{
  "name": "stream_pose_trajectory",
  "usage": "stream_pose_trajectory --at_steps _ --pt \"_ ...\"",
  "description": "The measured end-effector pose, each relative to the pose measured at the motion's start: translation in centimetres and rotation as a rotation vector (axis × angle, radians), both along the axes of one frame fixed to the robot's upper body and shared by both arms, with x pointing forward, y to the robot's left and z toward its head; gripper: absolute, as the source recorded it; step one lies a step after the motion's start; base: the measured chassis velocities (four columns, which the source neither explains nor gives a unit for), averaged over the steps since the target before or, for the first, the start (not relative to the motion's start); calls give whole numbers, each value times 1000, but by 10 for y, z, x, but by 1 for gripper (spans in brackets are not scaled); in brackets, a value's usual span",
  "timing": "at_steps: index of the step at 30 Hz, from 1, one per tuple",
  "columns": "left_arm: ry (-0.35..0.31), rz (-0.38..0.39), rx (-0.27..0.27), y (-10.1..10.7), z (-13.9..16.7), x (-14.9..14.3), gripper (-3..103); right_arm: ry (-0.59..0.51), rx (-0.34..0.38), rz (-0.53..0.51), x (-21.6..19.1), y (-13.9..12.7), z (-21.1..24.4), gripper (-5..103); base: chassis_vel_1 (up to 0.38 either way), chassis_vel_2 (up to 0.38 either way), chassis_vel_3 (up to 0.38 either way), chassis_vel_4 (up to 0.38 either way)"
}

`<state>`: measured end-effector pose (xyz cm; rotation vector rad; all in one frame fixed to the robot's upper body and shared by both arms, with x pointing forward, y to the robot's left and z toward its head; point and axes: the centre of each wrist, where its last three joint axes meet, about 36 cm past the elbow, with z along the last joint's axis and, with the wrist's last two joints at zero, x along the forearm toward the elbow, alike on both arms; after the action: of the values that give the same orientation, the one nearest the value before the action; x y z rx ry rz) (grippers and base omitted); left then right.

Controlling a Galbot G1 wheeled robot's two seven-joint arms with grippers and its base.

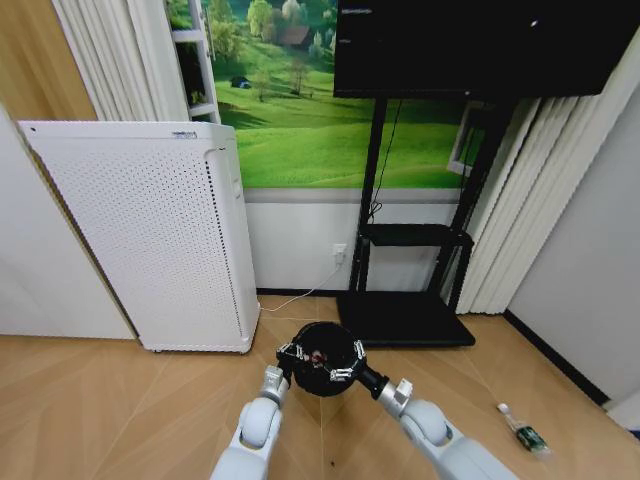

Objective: Pick up the trash bin and place the garbage on the floor into it.

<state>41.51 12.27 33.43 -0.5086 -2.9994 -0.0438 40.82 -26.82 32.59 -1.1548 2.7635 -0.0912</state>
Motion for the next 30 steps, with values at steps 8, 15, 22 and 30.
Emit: stream_pose_trajectory --at_steps 8,15,22,30 --pt "-17 30 4 17 7 -8 4 3 45 -92 -4 -17 14 100 0 0 0 0" --pt "-53 105 7 55 25 -18 4 -7 42 -275 4 -55 18 100 0 0 0 0" --pt "-85 174 10 84 40 -27 4 41 -35 -493 8 -91 10 100 0 0 0 0" --pt "-105 245 27 108 48 -38 4 171 -114 -783 -9 -138 -6 100 0 0 0 0"
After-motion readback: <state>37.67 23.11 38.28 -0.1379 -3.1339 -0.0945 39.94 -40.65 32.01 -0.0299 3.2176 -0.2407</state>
